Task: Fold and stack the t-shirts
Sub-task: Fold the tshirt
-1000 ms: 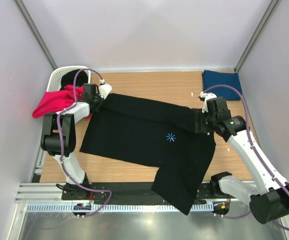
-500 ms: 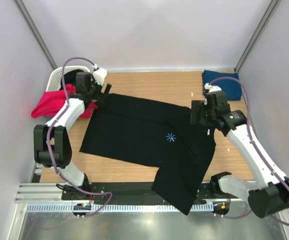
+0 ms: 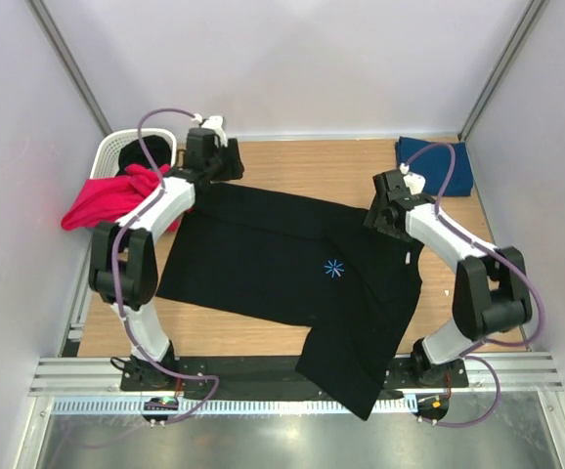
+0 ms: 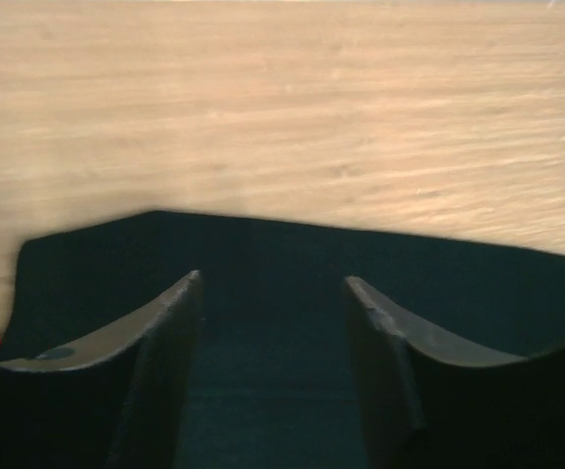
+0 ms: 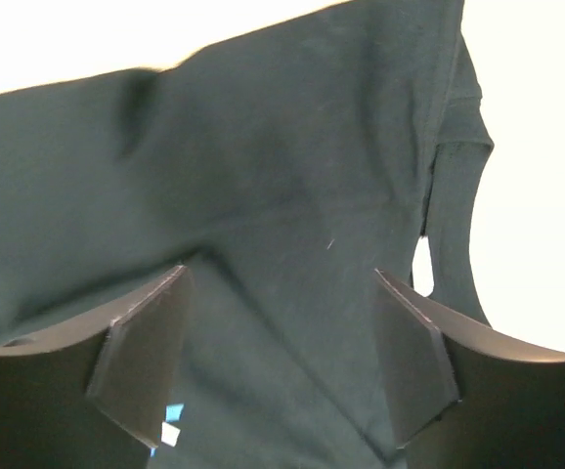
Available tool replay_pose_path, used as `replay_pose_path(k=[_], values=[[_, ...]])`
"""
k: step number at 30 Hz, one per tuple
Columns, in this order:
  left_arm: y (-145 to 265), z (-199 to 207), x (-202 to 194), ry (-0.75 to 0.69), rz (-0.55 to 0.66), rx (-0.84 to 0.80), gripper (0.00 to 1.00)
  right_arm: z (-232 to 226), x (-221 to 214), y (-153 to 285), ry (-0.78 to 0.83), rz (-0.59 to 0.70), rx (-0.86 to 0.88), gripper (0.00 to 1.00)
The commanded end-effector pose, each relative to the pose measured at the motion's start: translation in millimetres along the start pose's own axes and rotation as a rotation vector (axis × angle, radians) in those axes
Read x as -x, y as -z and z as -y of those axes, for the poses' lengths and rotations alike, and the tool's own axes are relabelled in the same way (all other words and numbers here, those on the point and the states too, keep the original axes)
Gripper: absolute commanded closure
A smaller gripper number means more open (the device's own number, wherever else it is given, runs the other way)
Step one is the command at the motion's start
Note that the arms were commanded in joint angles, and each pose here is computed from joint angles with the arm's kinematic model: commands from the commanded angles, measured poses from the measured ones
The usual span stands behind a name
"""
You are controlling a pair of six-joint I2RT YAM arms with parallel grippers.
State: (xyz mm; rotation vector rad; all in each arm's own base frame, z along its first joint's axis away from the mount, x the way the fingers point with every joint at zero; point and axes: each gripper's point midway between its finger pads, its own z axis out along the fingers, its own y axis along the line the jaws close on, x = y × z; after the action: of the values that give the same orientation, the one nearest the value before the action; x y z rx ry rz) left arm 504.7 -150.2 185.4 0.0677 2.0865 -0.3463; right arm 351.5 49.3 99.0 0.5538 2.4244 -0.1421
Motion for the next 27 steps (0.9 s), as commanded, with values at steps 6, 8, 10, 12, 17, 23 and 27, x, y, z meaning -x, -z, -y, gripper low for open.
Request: replay_pose_path(k=[6,8,10,12,17,23,27], values=[[-53.6,-24.6,-52.2,0.245,-0.102,0.225,0.64,13.6,32.1,-58.7,-0.159,0.066,-0.104,0.35],[-57.9,-34.2,-62.4,0.250,-0.126,0.279,0.67,17.0,29.7,-73.2,-0.149,0.044,-0.132,0.39],[-64.3,-43.6,-74.6,0.261,-0.157,0.331,0.69,18.9,29.1,-85.5,-0.129,0.023,-0.154,0.41],[-69.6,-57.4,-90.8,0.277,-0.192,0.393,0.70,20.6,29.0,-93.4,-0.121,0.007,-0.167,0.43],[-80.6,-78.1,-110.7,0.356,-0.233,0.443,0.71,37.4,20.8,-121.1,-0.142,-0.060,-0.207,0.46],[-98.8,-86.5,-114.3,0.414,-0.237,0.450,0.74,38.1,53.4,-145.2,-0.151,-0.028,-0.207,0.48],[-108.8,-89.8,-114.6,0.427,-0.237,0.466,0.75,22.3,78.0,-169.9,-0.124,-0.008,-0.190,0.50]])
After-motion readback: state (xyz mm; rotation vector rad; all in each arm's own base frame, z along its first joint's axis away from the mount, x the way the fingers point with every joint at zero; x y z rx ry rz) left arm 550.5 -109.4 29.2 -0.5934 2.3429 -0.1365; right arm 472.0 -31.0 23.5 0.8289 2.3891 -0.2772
